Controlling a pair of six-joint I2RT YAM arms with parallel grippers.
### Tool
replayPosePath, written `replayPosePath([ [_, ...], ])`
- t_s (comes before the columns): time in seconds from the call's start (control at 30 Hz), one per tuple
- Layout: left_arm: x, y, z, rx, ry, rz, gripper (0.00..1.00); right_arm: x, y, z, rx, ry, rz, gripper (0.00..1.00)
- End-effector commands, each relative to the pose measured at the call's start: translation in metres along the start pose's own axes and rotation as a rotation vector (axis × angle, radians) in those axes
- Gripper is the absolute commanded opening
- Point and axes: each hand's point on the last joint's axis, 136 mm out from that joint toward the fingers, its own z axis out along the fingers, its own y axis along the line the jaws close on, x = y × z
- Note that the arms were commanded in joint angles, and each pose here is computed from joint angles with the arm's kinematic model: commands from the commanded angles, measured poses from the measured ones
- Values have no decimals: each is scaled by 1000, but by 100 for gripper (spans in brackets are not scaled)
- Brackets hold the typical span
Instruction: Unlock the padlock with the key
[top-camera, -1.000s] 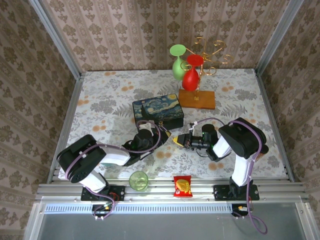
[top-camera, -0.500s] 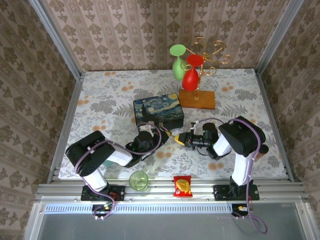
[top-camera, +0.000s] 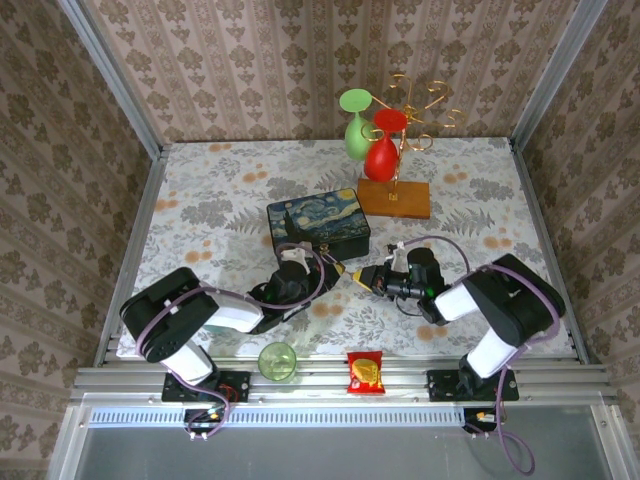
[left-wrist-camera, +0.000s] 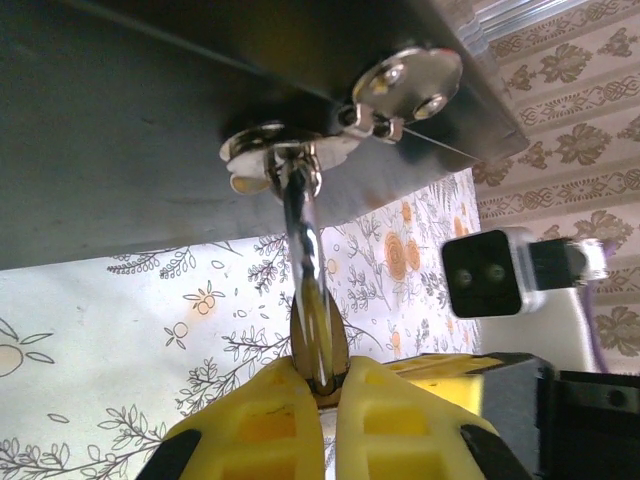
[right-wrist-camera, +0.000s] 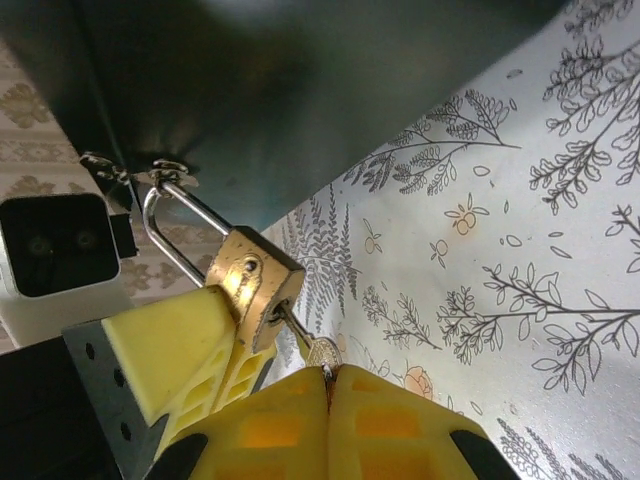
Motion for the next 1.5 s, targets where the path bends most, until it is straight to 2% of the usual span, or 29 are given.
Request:
replayPosePath([
  [0.0,8,-24,0,82,43,24,0,-9,7,-1,54,-57,-133,0],
  [0.1,6,-31,1,121,31,-13,0,-9,16,0,13,-54,-120,0],
  [0.3,-2,-51,4,192,14,-54,0,-5,-1,4,-11,-61,-26,0],
  [0.43,1,-60,2,225,22,-76,0,-10,3,5,-71,-82,-14,0],
  [0.63,9,-35,3,117,46,-38,0,-10,-2,-2,-41,-74,-27,0],
  [0.9,7,-33,3,70,37,28,0,-10,3,-11,3,-52,-51,0],
  [0.97,2,-34,2,79,23,15,0,-9,-4,-13,39,-57,-49,0],
  [1.1,-12,-33,-1,61,-12,31,0,-3,-46,-27,310,-88,-69,0],
  [1.23,-7,-31,1,-2,8,117,0,1,-48,-39,506,-125,-170,0],
  [1.37,-6,-23,3,14,-9,67,0,4,-52,-45,581,-176,-164,0],
  [1.47,-3,-21,6,26,-7,43,0,4,-50,-39,522,-210,-128,0],
])
